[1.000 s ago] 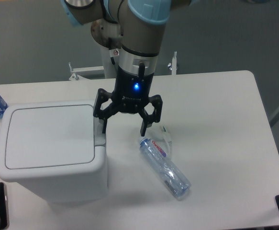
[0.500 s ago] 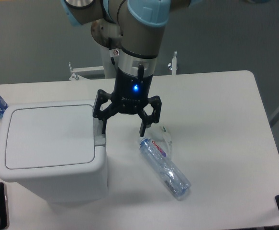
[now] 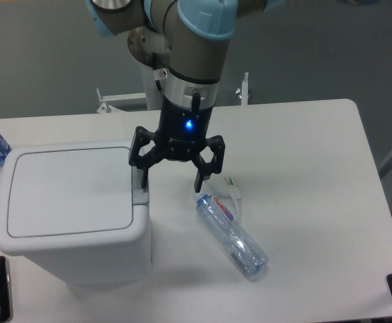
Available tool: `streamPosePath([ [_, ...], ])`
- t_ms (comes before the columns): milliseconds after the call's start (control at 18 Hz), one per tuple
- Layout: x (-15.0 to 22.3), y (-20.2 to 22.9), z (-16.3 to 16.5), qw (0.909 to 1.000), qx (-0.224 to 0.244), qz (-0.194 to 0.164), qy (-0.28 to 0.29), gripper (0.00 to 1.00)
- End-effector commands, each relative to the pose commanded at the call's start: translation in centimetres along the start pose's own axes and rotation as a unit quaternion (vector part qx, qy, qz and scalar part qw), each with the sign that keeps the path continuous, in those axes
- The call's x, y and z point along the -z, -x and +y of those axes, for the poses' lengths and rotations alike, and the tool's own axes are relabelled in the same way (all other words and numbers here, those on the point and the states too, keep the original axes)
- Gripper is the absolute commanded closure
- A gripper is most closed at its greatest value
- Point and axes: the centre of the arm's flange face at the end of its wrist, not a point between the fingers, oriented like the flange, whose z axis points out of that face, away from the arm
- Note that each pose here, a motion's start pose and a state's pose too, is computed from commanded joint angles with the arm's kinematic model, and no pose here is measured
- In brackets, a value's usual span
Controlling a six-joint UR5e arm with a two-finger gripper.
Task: Open the trash can
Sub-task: 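Lower the gripper onto the grey button and press it down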
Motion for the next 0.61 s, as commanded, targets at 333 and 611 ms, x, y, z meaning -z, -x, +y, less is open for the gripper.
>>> streamPosePath([
  [333, -0.11, 0.06, -0.07, 1.0, -0.002, 0.0, 0.0, 0.0],
  [611, -0.2, 0.1, -0.07, 1.0, -0.001, 0.0, 0.001, 0.0],
])
